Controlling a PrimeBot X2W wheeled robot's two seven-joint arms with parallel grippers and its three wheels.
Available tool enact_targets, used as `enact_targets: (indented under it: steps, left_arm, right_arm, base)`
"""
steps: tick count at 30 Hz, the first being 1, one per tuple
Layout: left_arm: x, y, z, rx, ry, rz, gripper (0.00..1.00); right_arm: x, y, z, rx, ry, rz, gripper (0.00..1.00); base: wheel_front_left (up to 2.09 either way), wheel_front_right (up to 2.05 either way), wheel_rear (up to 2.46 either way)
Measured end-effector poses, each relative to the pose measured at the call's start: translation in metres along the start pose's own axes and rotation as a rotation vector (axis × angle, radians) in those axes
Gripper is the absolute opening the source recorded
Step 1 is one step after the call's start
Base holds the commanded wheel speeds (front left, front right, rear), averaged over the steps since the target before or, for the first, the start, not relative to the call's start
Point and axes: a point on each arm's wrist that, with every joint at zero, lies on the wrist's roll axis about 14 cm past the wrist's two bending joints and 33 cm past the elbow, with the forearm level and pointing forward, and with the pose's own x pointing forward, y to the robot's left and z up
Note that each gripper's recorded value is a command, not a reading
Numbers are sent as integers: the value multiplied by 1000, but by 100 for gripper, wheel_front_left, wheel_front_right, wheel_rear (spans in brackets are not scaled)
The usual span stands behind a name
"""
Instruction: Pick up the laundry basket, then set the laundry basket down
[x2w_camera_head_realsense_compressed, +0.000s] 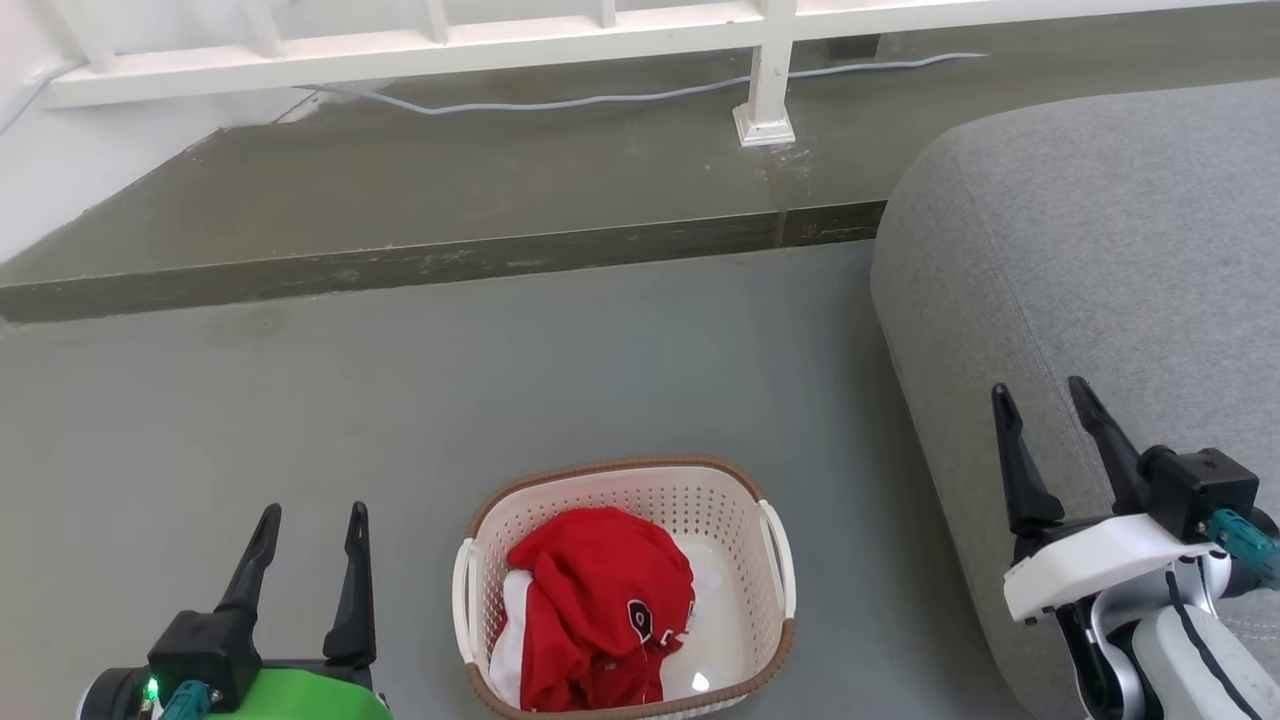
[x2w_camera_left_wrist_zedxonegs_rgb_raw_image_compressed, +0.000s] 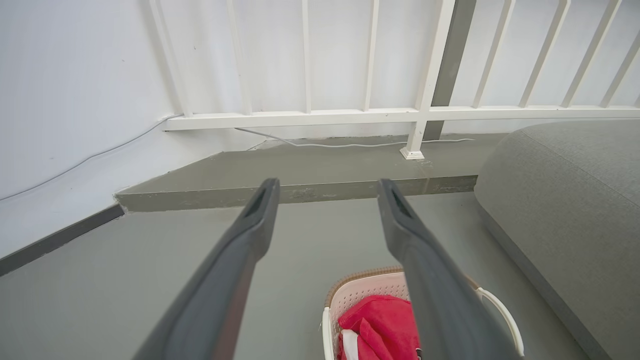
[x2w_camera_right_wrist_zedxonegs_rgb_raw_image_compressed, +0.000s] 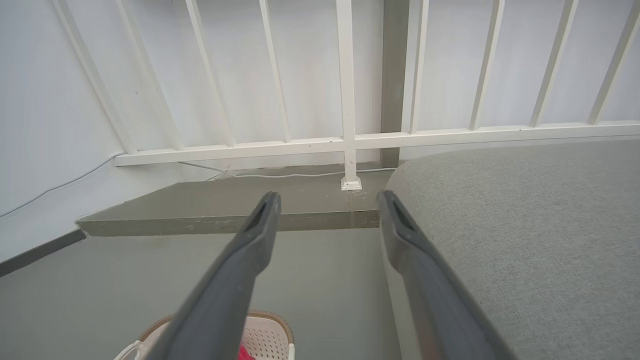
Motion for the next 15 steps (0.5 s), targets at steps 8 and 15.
enact_targets:
  steps: [8, 15]
  left_arm:
    - [-6, -1, -13, -7, 46, 8, 0]
    - [-8, -5, -18, -54, 64, 15, 0]
  right_arm:
    - [-4, 2, -11, 13, 40, -9, 0]
    - [-11, 6, -24, 68, 81, -11, 0]
  base:
    - [0, 0, 0]
    - [0, 0, 0]
